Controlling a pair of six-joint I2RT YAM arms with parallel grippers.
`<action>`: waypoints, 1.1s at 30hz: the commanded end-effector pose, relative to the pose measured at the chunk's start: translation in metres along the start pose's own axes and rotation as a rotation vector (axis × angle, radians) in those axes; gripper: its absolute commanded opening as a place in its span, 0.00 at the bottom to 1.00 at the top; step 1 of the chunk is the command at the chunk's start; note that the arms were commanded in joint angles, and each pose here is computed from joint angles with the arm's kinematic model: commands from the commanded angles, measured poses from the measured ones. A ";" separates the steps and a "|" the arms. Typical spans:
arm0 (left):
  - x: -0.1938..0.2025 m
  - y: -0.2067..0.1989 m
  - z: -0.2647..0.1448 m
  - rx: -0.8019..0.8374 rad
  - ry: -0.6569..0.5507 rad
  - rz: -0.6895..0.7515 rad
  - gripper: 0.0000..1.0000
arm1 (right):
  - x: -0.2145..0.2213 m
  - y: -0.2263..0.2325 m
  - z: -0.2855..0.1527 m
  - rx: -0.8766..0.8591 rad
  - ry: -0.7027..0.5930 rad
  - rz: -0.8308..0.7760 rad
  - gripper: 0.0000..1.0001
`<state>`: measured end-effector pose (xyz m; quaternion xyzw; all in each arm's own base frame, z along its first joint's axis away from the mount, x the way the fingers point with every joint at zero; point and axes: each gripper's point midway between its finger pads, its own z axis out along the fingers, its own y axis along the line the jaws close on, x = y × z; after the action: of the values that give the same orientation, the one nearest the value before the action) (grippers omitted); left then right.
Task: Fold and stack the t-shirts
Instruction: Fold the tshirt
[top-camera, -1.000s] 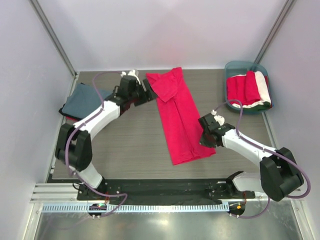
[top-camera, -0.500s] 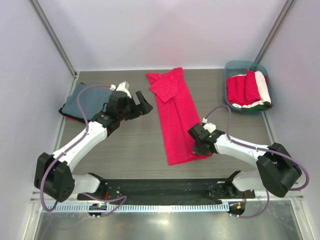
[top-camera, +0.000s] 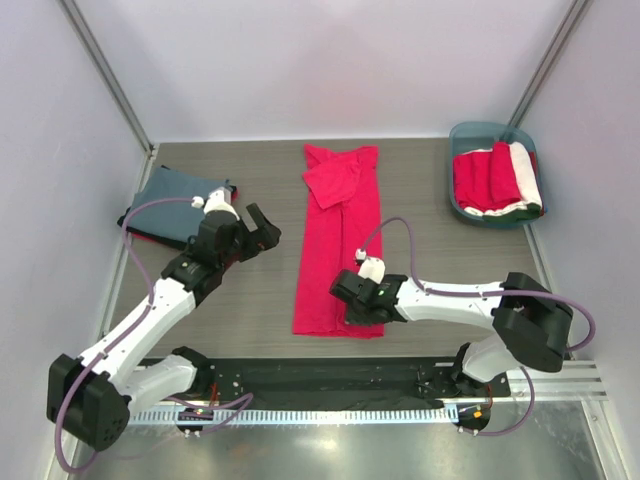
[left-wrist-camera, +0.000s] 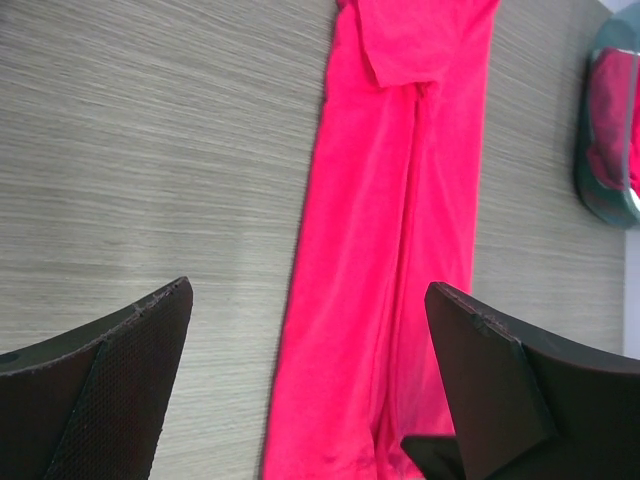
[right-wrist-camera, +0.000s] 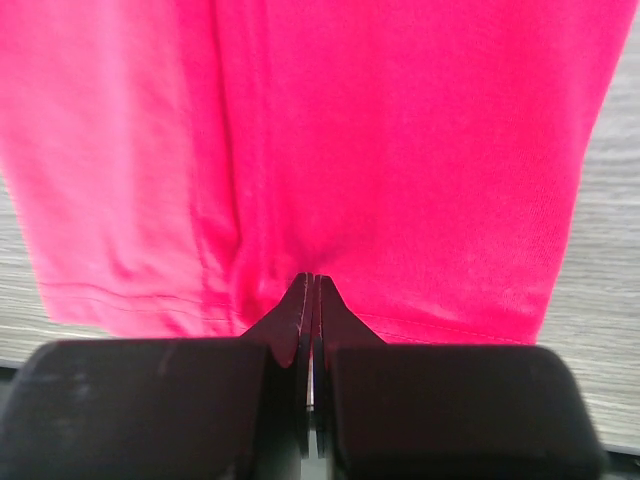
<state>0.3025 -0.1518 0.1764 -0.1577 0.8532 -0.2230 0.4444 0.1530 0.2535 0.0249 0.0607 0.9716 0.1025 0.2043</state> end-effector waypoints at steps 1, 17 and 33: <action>0.002 -0.006 -0.010 0.051 0.007 -0.016 0.99 | -0.031 0.018 -0.020 -0.056 -0.109 0.018 0.01; 0.118 -0.016 -0.054 0.209 0.370 -0.020 0.99 | -0.041 -0.053 -0.056 -0.069 -0.204 0.080 0.16; 0.181 0.015 -0.057 0.106 0.562 0.052 0.81 | 0.014 -0.069 -0.037 -0.100 0.004 0.139 0.38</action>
<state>0.1596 -0.2086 0.0793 -0.0460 0.9305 -0.2911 0.2176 0.1208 0.1762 0.0388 0.1104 0.9606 0.1516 0.2050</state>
